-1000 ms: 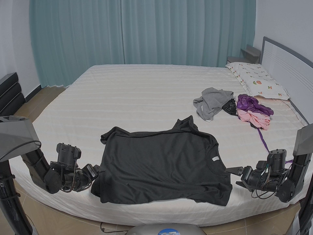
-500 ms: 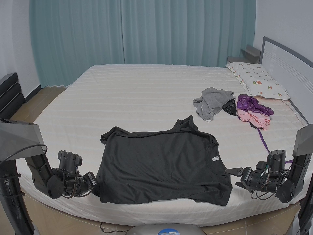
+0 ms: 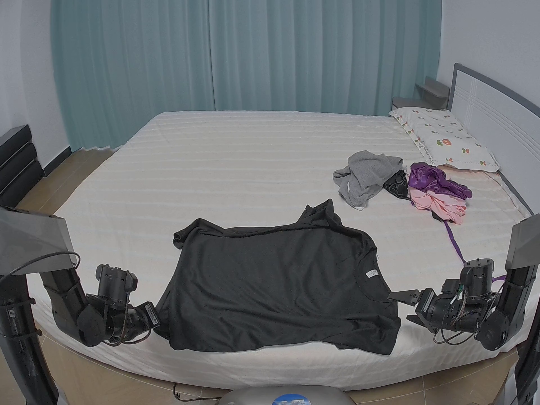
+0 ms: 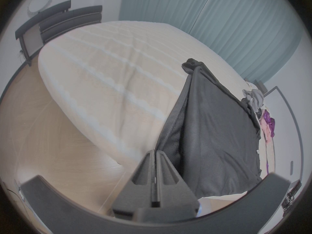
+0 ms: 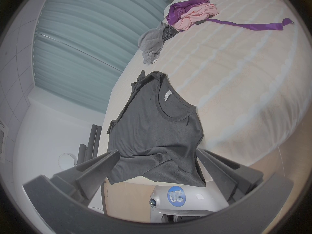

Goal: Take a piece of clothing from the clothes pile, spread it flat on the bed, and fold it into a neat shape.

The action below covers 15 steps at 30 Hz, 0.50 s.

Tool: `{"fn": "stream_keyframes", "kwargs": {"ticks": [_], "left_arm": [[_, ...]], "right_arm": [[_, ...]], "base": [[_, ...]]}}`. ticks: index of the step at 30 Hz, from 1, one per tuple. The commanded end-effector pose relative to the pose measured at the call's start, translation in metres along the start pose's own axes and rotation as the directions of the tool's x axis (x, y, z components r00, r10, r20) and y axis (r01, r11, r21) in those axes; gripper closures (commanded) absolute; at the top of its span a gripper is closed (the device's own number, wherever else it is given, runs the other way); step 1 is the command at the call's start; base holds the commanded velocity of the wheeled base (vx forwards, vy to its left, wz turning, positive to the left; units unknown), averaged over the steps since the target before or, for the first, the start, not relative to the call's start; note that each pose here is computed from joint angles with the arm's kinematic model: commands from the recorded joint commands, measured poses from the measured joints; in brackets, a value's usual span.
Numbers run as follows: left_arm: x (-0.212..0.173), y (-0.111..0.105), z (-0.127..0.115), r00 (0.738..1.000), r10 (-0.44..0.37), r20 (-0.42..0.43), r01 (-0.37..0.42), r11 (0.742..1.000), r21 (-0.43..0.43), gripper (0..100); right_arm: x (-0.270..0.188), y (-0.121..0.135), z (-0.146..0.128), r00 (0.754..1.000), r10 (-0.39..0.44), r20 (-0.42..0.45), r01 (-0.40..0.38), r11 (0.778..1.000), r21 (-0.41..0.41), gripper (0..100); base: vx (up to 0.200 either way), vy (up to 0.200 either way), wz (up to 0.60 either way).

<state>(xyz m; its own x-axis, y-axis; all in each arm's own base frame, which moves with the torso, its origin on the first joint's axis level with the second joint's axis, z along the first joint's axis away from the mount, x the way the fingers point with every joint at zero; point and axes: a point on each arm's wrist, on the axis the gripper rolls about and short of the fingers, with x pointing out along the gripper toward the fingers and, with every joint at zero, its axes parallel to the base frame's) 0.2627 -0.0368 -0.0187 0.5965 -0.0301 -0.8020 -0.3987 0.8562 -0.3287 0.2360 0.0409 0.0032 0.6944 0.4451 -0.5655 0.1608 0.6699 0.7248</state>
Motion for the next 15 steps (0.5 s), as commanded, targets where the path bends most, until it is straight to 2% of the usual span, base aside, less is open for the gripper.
{"fn": "stream_keyframes", "kwargs": {"ticks": [1, 5, 10, 15], "left_arm": [[-0.020, 0.000, 0.006, 0.999, 0.019, 0.045, -0.020, 1.000, 0.015, 100], [-0.029, 0.000, 0.005, 0.999, 0.035, 0.027, -0.036, 0.999, 0.030, 100], [-0.030, 0.002, 0.006, 0.994, 0.098, 0.039, -0.100, 0.994, 0.037, 100], [-0.031, 0.005, 0.003, 0.990, 0.137, 0.030, -0.139, 0.987, 0.083, 100]], "right_arm": [[0.000, 0.000, 0.000, 1.000, -0.001, -0.001, 0.001, 1.000, 0.000, 0], [0.000, 0.000, 0.000, 1.000, 0.000, 0.000, 0.000, 1.000, 0.000, 0], [0.000, 0.000, 0.000, 1.000, 0.000, 0.000, 0.000, 1.000, 0.000, 0], [0.000, 0.000, 0.000, 1.000, -0.002, -0.002, 0.002, 1.000, 0.001, 0]], "base": [[0.000, 0.000, 0.00], [0.000, 0.000, 0.00], [0.000, 0.000, 0.00], [0.000, 0.000, 0.00]]}}
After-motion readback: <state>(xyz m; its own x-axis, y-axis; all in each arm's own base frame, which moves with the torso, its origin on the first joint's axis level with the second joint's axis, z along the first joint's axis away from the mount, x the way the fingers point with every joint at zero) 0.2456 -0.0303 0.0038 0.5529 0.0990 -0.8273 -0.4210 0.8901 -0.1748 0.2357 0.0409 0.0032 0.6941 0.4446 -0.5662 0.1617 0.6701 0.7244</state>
